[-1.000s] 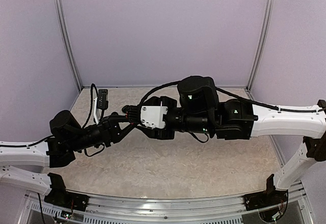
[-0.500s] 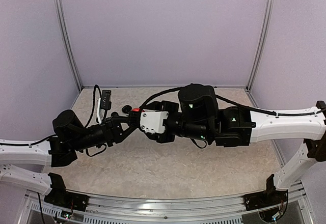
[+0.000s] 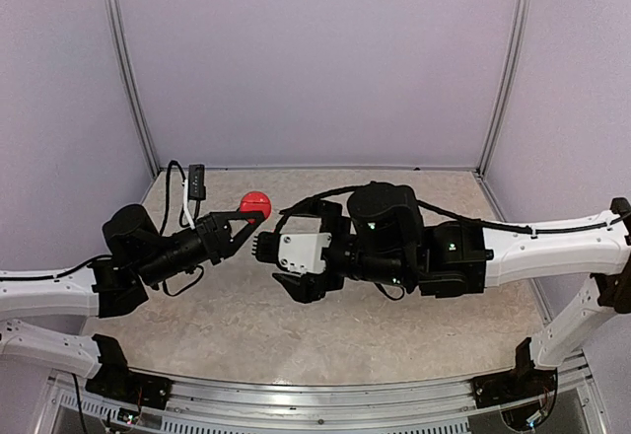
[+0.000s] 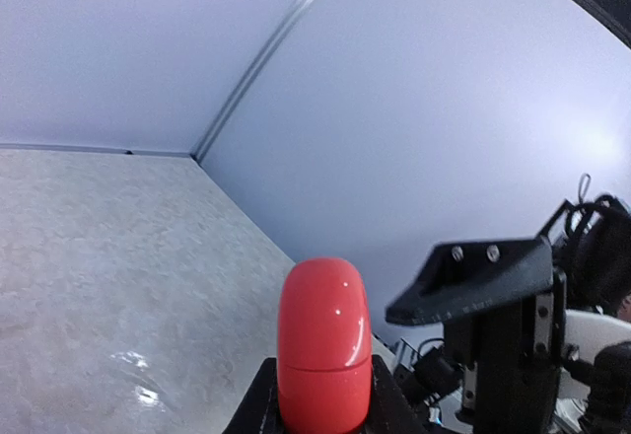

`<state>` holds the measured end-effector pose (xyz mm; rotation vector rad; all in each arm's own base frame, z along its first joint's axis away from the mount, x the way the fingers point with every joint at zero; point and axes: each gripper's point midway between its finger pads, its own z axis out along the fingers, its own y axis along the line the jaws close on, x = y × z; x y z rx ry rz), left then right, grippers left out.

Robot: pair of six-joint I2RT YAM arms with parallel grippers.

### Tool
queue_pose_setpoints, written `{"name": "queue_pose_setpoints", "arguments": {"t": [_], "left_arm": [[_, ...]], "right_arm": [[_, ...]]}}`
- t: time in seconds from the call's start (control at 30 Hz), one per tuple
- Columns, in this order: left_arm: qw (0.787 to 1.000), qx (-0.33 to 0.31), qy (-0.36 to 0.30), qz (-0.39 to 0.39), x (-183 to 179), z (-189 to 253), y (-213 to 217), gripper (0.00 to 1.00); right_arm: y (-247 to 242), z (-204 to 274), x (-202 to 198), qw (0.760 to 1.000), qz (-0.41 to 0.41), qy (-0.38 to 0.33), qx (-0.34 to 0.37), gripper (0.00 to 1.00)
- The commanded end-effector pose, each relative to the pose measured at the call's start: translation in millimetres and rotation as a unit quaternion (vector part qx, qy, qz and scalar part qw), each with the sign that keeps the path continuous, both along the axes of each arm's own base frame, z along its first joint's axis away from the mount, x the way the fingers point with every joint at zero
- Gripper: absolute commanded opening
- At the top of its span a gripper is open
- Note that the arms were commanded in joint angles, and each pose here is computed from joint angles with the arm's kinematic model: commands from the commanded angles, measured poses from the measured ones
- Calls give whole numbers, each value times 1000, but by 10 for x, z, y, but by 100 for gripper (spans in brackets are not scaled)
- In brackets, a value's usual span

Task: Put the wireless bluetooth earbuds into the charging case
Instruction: Close the charging case with the earbuds, then place the charging case with the earbuds at the center of the board.

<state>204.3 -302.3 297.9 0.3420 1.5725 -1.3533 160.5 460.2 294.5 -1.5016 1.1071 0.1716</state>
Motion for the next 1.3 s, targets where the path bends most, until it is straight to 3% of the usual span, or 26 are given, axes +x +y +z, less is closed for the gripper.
{"name": "queue_pose_setpoints", "arguments": {"t": [0.0, 0.37, 0.77, 1.27], "left_arm": [[991, -17, 8, 135, 484, 143, 416, 0], [964, 84, 92, 234, 1213, -634, 630, 0], [936, 153, 207, 240, 1974, -1519, 383, 6], [889, 252, 296, 241, 2324, -2567, 289, 16]], "right_arm": [[-195, 4, 76, 999, -20, 41, 22, 100], [-663, 186, 303, 986, -61, 117, 104, 100], [-824, 154, 321, 976, -71, 160, 129, 100], [-866, 74, 320, 974, -74, 171, 127, 99]]}}
